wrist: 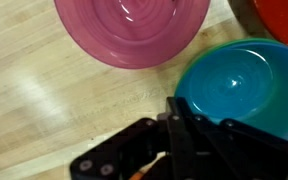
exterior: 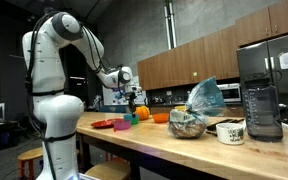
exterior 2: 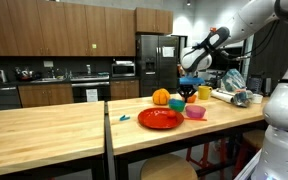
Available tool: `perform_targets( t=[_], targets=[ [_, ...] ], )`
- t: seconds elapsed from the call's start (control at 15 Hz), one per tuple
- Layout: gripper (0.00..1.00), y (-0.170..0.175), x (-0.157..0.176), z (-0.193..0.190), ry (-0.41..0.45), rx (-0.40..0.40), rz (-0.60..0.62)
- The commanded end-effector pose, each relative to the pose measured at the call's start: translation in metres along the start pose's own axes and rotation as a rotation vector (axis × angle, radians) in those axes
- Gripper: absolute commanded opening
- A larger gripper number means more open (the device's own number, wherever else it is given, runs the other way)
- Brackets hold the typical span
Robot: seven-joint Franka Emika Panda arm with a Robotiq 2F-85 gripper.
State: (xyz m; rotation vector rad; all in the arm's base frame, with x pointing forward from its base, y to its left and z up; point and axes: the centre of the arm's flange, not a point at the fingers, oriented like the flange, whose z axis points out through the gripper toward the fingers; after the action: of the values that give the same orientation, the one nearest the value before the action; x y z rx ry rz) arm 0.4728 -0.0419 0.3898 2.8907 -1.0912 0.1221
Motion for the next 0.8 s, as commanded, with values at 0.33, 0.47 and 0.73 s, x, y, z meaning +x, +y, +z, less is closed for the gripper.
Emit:
perform_targets(
  t=[0.33,0.47,0.73],
  targets=[
    [0.01,0.004,-0.002,-0.051,0.106,0.135,-0.067],
    [0.01,0.008,-0.004,-0.062,0.123,0.175,-0.081],
    [0.01,0.022,-0.005,-0.076,0.147,0.159,-0.084]
  ],
)
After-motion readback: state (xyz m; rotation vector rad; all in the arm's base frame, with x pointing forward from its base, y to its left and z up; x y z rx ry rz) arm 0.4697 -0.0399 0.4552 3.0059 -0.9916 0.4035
